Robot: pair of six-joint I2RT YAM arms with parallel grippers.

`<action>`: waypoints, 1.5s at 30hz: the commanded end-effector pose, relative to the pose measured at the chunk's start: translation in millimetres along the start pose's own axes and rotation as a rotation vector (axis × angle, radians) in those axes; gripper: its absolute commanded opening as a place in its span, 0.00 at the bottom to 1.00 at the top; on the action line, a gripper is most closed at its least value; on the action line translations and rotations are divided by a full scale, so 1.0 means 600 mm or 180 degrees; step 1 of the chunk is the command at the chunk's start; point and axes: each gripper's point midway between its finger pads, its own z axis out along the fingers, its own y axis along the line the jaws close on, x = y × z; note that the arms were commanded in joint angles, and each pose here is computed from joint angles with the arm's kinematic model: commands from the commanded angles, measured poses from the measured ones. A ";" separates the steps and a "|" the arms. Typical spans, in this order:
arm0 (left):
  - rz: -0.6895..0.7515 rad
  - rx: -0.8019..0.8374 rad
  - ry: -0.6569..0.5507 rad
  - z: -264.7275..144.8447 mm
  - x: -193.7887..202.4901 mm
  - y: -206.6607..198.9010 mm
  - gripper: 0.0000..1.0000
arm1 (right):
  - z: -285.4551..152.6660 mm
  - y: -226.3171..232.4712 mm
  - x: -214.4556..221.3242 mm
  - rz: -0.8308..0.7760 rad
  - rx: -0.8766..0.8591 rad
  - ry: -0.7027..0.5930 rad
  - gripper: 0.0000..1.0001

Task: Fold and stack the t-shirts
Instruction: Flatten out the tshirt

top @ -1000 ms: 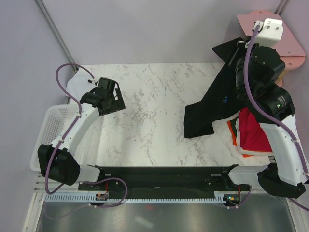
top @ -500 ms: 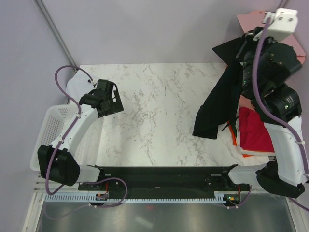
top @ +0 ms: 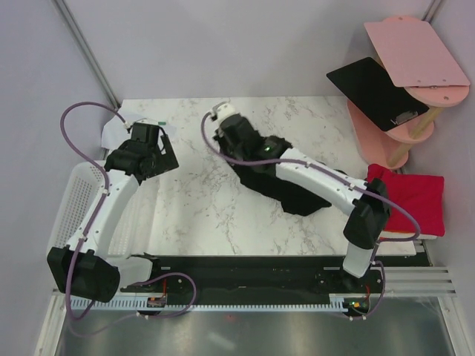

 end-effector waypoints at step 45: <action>0.0179 0.0410 0.0378 0.033 0.053 0.015 1.00 | 0.132 -0.050 0.245 0.0314 0.0419 0.0885 0.91</action>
